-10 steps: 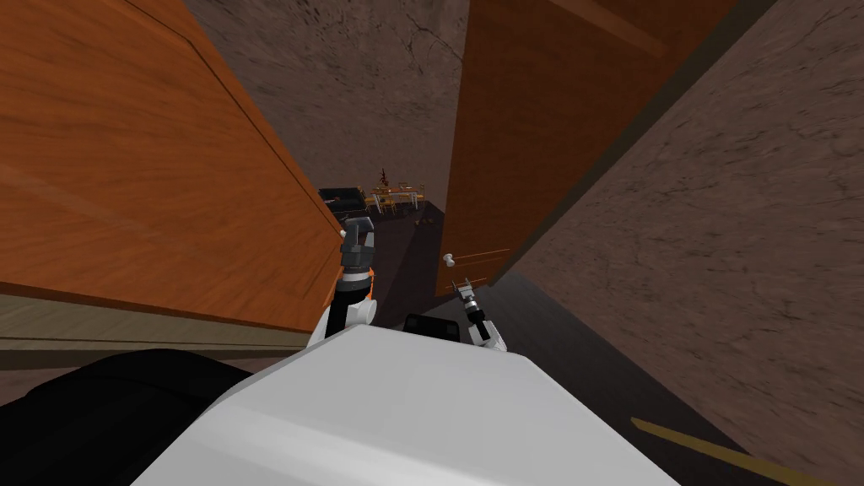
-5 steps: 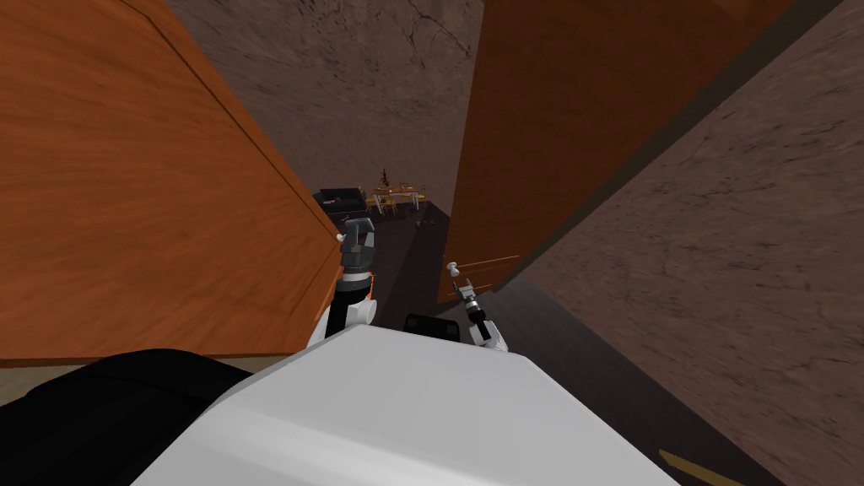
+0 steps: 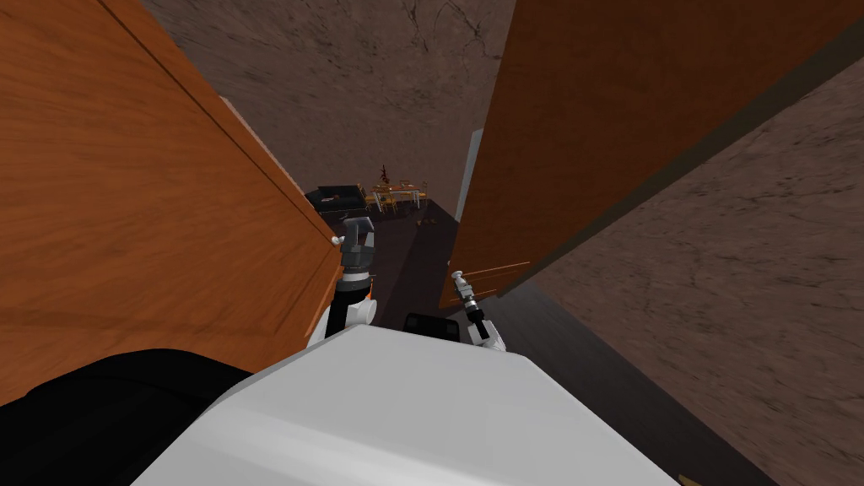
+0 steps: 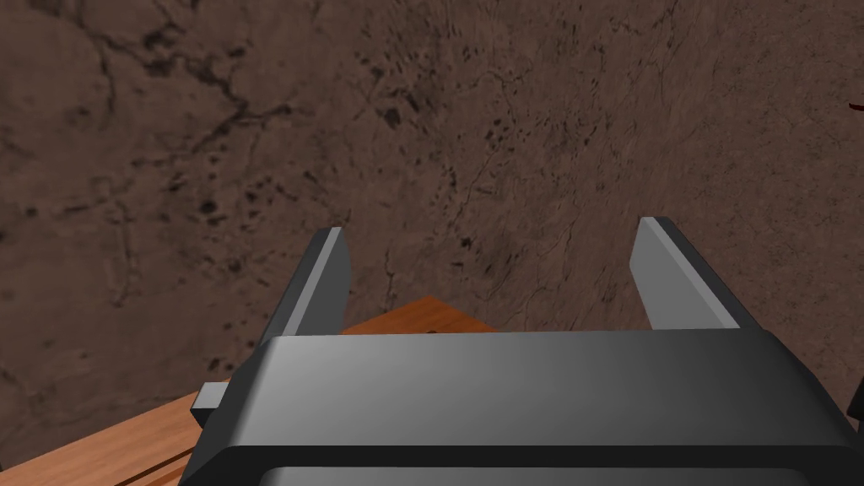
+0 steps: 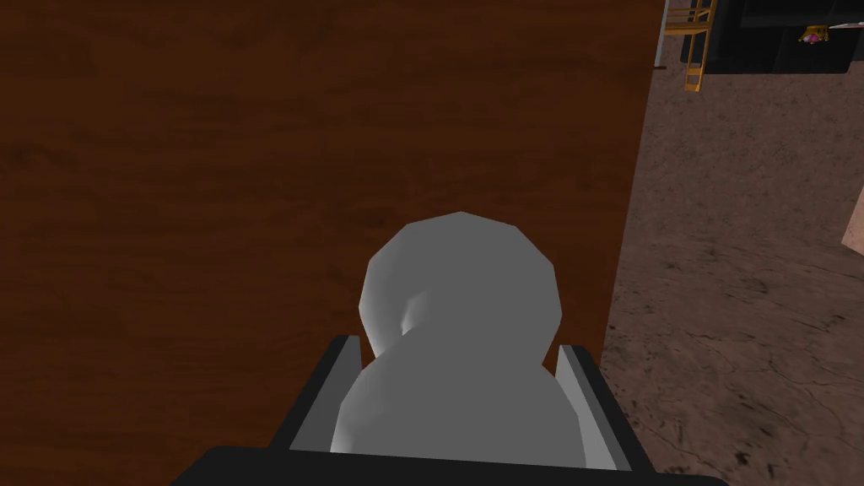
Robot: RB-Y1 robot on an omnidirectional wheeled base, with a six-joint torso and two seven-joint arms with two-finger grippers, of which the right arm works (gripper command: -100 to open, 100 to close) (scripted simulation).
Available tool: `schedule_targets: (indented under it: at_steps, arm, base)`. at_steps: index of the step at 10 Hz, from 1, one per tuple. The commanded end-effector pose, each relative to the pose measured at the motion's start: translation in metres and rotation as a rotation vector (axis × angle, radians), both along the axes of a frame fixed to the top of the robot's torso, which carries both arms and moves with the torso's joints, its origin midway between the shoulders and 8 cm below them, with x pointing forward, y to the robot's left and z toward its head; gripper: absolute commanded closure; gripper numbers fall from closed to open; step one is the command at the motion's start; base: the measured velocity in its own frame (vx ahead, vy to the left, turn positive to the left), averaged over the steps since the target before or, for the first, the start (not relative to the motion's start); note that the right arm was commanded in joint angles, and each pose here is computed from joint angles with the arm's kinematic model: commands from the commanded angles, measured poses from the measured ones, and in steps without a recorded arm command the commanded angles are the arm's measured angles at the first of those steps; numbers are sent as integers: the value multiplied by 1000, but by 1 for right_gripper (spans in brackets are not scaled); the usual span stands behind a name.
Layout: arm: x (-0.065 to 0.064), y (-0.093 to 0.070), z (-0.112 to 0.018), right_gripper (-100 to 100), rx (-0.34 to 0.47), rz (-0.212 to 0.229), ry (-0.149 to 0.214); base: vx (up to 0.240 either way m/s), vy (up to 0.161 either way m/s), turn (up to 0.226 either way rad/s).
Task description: Push the door open
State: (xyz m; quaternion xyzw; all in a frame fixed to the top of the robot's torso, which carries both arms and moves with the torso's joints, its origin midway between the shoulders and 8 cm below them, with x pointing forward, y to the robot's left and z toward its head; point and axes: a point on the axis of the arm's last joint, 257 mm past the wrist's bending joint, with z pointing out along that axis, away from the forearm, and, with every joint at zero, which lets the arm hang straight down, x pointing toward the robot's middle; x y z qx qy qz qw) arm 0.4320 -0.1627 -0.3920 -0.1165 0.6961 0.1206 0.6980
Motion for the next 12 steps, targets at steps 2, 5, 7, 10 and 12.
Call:
schedule_targets:
  at_steps: [2,5,7,10,12]
  arm:
    - [0,-1,0,100,-1,-1,1]
    - [0,-1,0,100,-1,-1,1]
    - [0,-3,-2,100,52,-6,23]
    - [2,-6,-1,100,122,-13,42]
    - [3,-8,0,100,174,-18,56]
  base:
    - [-26,-8,6]
    - [-8,-3,-2]
    - [20,8,-4]
    - [22,20,-5]
    - [30,17,0]
